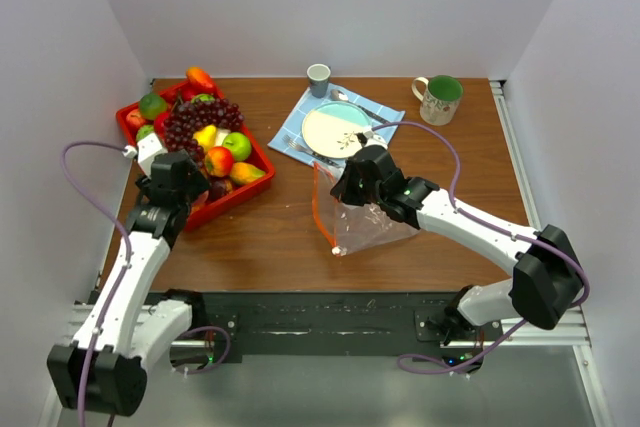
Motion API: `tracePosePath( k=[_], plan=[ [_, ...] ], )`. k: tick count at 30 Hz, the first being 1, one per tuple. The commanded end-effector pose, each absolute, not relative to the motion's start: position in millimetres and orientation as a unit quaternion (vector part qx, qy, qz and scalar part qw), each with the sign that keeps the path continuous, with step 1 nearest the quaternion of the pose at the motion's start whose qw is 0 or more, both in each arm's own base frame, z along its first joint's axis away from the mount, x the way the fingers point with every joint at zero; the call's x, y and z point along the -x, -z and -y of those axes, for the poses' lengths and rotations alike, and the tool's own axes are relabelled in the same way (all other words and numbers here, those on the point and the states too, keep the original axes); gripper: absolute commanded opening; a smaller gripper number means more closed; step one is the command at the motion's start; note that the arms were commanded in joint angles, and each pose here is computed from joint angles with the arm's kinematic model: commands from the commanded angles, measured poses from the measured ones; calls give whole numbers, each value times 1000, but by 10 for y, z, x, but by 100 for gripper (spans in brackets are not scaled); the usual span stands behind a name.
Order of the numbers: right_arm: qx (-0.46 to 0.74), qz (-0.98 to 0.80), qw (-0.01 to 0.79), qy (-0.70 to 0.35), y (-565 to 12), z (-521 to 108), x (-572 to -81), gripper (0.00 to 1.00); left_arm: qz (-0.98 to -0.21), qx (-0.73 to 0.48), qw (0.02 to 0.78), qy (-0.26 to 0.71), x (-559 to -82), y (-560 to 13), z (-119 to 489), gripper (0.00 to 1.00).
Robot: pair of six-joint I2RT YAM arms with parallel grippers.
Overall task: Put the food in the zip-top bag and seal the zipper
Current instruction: Place the fake fruit in the zipper food storage bag.
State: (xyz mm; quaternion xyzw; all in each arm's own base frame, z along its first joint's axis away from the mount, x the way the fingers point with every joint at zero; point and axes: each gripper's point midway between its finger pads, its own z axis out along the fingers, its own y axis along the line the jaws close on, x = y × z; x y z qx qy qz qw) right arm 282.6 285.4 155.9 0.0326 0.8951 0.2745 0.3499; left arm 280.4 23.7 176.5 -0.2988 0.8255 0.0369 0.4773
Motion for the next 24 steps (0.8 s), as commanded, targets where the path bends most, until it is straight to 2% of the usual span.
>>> tracePosePath(
  k=[1, 4, 11, 17, 24],
  plan=[
    [-31, -891, 352, -284, -1626, -2910, -2868, 0, -824, 238, 508, 84, -2852, -2175, 193, 0],
    [-39, -889, 349, -293, -1640, -2955, -2877, 0, -816, 202, 507, 188, -2886, -2276, 770, 0],
    [-66, -886, 344, -304, -1672, -2957, -2870, 0, -797, 133, 501, 310, -2962, -2392, 1932, 0],
    [-86, -881, 341, -317, -1765, -2961, -2851, 0, -771, 117, 493, 386, -2937, -2337, 2396, 0],
    [-113, -866, 357, -332, -1989, -2905, -2860, 0, -772, 96, 473, 414, -2892, -2145, 2759, 0]
  ],
)
